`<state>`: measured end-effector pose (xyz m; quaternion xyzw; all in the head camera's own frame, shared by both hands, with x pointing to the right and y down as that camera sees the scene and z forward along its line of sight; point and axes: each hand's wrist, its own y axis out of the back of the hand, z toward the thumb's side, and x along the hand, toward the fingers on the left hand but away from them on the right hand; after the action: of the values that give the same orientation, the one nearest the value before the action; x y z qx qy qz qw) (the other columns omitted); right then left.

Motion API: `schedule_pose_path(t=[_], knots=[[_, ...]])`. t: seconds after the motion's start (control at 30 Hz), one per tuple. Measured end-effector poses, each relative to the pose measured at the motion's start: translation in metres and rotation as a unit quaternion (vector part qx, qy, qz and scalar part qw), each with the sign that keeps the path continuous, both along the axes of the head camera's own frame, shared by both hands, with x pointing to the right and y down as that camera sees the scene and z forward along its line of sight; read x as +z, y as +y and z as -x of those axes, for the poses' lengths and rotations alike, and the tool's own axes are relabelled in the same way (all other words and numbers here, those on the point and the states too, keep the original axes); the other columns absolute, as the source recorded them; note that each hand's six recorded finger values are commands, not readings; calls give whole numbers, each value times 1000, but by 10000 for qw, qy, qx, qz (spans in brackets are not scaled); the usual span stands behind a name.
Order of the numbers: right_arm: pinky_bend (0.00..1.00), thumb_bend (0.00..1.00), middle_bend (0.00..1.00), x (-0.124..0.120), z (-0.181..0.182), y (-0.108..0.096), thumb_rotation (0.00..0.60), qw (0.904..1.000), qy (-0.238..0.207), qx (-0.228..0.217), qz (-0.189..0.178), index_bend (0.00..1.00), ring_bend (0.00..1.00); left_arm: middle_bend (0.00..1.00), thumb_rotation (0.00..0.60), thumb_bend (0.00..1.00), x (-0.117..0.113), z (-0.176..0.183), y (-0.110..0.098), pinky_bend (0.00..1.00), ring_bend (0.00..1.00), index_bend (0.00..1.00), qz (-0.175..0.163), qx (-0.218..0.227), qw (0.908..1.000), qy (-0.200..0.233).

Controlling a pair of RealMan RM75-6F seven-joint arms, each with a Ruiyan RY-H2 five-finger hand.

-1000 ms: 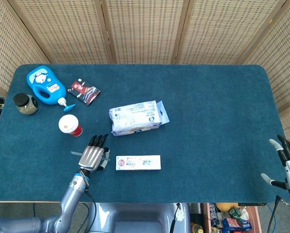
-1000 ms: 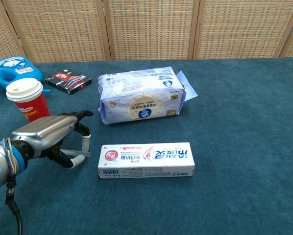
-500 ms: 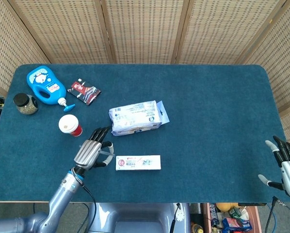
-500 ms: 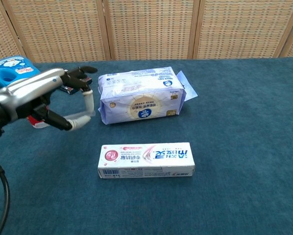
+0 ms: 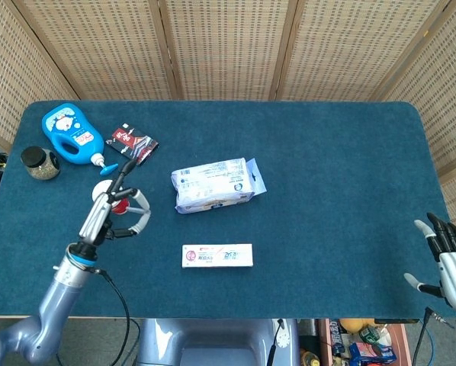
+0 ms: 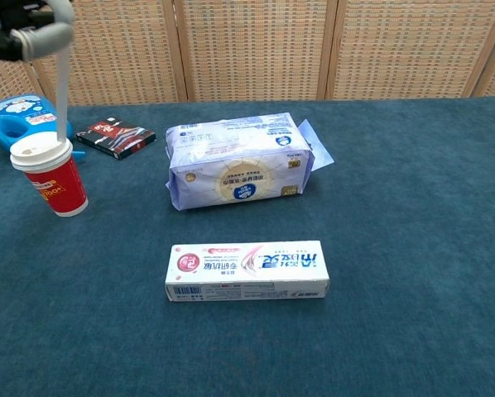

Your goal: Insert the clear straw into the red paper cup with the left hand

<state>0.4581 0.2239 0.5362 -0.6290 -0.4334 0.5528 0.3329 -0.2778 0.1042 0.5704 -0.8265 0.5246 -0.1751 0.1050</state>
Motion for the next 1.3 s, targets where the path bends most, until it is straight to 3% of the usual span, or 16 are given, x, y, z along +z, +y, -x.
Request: schedule_pose_path(t=[0.2, 0.33, 0.63, 1.3], knots=[[0, 0, 0, 5, -5, -3, 600, 9999, 81, 98, 52, 0, 0, 0, 600, 403, -8, 42, -27, 0, 0, 637, 133, -477, 9980, 402], [0, 0, 0, 8, -8, -4, 600, 9998, 114, 135, 78, 0, 0, 0, 600, 407, -9, 66, -39, 0, 0, 637, 435, -759, 9937, 701], [0, 0, 0, 11, -11, -7, 600, 9996, 165, 214, 99, 0, 0, 0, 600, 412, 6, 95, -49, 0, 0, 637, 1168, -1050, 9839, 849], [0, 0, 0, 13, -12, -7, 600, 9995, 175, 212, 142, 0, 0, 0, 600, 431, 31, 105, -49, 0, 0, 636, 1466, -1319, 9742, 1097]])
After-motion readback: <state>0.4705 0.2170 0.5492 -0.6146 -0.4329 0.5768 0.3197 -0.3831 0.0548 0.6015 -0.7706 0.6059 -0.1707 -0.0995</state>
